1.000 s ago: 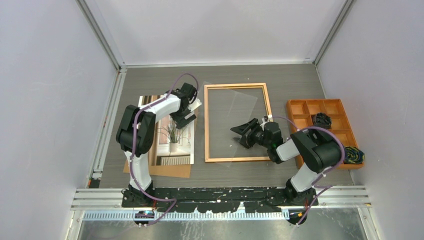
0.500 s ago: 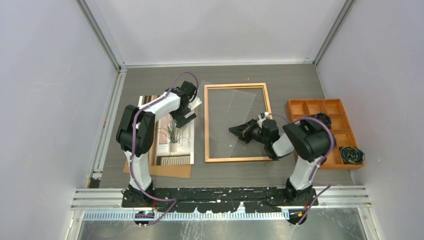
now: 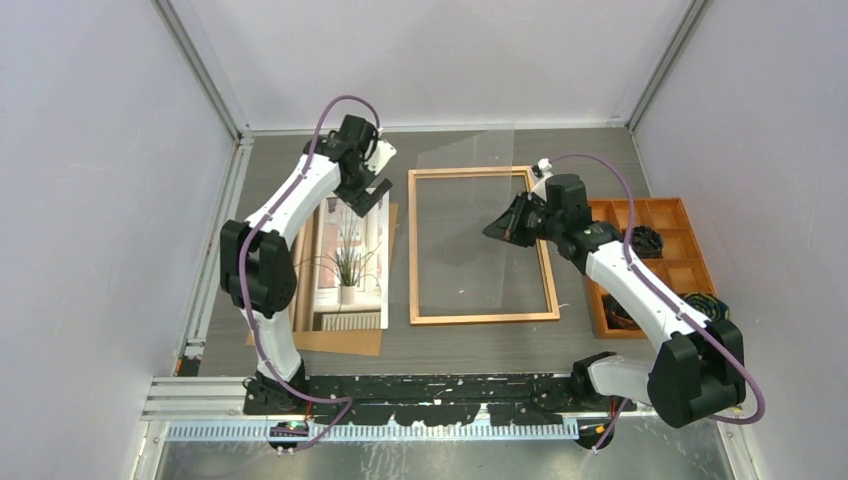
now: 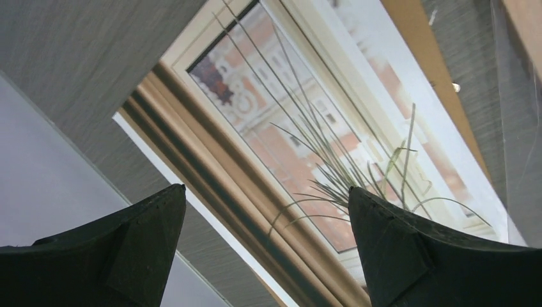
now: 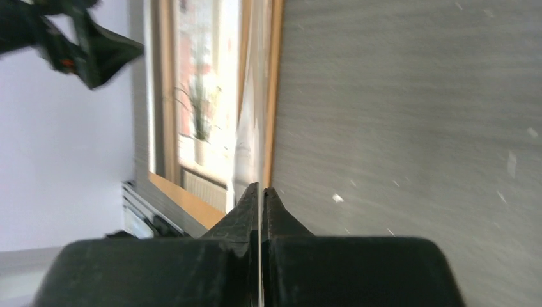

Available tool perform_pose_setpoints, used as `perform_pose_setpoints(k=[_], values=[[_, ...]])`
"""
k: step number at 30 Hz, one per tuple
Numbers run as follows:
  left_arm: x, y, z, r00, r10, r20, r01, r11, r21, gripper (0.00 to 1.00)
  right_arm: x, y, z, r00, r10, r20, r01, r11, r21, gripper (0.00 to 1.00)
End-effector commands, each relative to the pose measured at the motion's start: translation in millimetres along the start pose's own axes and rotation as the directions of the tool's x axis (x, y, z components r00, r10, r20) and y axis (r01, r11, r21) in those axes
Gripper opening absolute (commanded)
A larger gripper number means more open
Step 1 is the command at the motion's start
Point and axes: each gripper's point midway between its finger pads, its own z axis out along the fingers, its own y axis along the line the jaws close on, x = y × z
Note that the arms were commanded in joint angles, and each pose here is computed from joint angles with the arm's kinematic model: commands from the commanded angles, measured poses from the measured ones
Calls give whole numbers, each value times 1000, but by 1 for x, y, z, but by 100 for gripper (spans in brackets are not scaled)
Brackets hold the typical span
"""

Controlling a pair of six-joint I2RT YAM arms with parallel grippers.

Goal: Put the photo into the frame
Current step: Pick up the photo frame item at the center of the board, then move the photo to the center of the board.

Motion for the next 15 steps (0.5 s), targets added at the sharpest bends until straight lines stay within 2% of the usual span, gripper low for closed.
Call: perform_pose_setpoints(k=[1, 4, 7, 11, 15], values=[[-4, -31, 1, 998, -56, -23, 59, 990, 125, 100, 39, -27, -33, 977, -22, -212, 46, 993, 106, 1], [-11, -54, 9, 998, -65, -27, 69, 984, 166, 99, 36, -34, -42, 982, -2, -188, 31, 988, 151, 1], [-22, -73, 19, 998, -59, 15, 55, 981, 185, 99, 38, -42, -49, 982, 33, -184, 2, 982, 191, 1], [-25, -81, 43, 999, 47, 17, -48, 998, 52, 98, 38, -47, -52, 984, 72, -165, -39, 980, 194, 1], [-18, -95, 58, 995, 96, -9, -95, 995, 36, 98, 39, -48, -53, 983, 97, -156, -68, 981, 184, 1]])
